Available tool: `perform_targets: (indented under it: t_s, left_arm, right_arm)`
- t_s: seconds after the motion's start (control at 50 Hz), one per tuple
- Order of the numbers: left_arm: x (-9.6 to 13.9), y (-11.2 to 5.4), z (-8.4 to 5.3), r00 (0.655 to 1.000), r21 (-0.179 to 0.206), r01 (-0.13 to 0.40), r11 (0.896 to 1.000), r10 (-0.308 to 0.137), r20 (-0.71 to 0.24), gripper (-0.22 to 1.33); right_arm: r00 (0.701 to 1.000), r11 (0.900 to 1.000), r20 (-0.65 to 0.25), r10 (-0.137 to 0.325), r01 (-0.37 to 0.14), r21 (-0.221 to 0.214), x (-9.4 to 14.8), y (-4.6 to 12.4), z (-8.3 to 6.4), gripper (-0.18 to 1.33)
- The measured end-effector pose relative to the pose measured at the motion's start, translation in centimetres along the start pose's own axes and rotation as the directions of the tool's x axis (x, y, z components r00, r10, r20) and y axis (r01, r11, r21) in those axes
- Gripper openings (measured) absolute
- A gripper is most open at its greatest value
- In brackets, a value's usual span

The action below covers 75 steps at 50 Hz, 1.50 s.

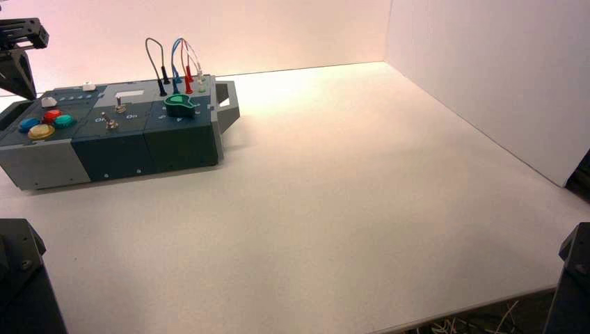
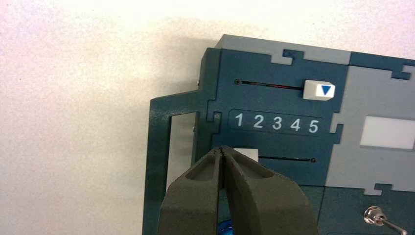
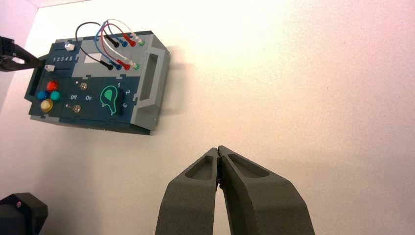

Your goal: Move the bottom slider to position 2.

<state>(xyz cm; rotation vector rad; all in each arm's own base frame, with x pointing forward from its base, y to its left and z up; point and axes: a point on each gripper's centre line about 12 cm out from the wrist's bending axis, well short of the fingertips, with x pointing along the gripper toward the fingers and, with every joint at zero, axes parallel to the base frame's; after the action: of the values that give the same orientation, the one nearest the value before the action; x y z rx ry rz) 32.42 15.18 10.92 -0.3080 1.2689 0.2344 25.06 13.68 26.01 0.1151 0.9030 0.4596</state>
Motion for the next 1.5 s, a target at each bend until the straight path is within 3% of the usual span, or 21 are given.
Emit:
perform_targets:
  t_s: [0.28, 1.5]
  left_arm:
    - [1.2, 0.2, -0.4, 0.999, -0.006, 0.004, 1.0, -0.004, -0.036, -0.17]
    - [1.2, -0.1, -0.2, 0.999, 0.001, 0.009, 1.0, -0.009, -0.046, -0.17]
  right_arm:
    - [1.0, 1.0, 0.004, 0.005, -0.005, -0.005, -0.4, 0.2, 0.4, -0.14]
    - [1.0, 1.0, -0.006, 0.007, -0.007, -0.005, -0.6, 0.3, 0.3, -0.14]
